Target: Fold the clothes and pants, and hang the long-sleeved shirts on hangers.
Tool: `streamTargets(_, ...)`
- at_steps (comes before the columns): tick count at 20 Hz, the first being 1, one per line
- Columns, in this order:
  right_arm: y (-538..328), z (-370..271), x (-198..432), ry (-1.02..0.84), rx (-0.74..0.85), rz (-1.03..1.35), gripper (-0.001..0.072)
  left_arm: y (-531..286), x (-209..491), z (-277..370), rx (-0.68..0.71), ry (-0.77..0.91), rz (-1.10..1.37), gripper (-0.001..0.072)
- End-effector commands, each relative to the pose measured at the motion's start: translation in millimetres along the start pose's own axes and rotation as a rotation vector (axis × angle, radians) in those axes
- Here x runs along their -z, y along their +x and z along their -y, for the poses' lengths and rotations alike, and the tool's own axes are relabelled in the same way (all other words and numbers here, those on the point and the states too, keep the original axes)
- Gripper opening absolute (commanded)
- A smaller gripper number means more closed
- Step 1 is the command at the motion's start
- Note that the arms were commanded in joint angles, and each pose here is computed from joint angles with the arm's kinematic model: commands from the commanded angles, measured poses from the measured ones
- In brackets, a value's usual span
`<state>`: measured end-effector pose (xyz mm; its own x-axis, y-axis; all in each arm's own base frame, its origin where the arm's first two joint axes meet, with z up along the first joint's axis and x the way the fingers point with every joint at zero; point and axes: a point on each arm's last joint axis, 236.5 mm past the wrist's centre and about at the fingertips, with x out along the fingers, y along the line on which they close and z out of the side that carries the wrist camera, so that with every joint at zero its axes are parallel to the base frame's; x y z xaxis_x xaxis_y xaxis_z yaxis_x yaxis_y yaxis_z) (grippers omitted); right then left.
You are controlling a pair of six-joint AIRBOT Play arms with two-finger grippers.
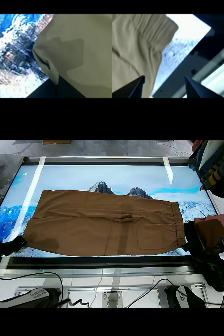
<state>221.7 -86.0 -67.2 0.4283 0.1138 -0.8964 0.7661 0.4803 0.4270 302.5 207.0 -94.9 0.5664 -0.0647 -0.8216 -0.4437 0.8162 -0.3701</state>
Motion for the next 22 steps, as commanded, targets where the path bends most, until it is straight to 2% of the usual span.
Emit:
streamTargets(1,21,0,-21,0.069,-0.022,0.038,0.0502,0,-3,-2,-0.010,0.001,0.010,0.0023)
streamTargets(5,36,-9,-32,0.068,-0.080,0.055,0.0493,0,-3,-3,-0.012,0.001,0.012,0.0022)
streamTargets(7,46,-10,-30,0.074,-0.098,0.029,0.0450,0,-3,-3,-0.012,0.000,0.011,0.0022)
streamTargets(8,50,-9,-28,0.070,-0.095,0.013,0.0396,0,-3,-2,-0.010,0.000,0.010,0.0023)
streamTargets(10,51,-7,-27,0.066,-0.088,0.009,0.0241,-1,-2,0,-0.003,-0.003,0.009,0.0022)
streamTargets(12,47,-10,-29,0.058,-0.096,0.024,0.0027,-4,-7,6,0.019,-0.019,0.028,0.0022)
streamTargets(17,5,-25,-18,-0.098,-0.105,0.043,0.0025,-43,-32,18,-0.017,0.065,0.129,0.0021)
streamTargets(20,-44,-1,-21,-0.183,0.070,0.118,0.0025,-94,-55,11,-0.135,0.167,0.224,0.0021)
streamTargets(22,-85,8,-32,-0.182,0.152,0.239,0.0025,-123,-72,4,-0.191,0.115,0.295,0.0020)
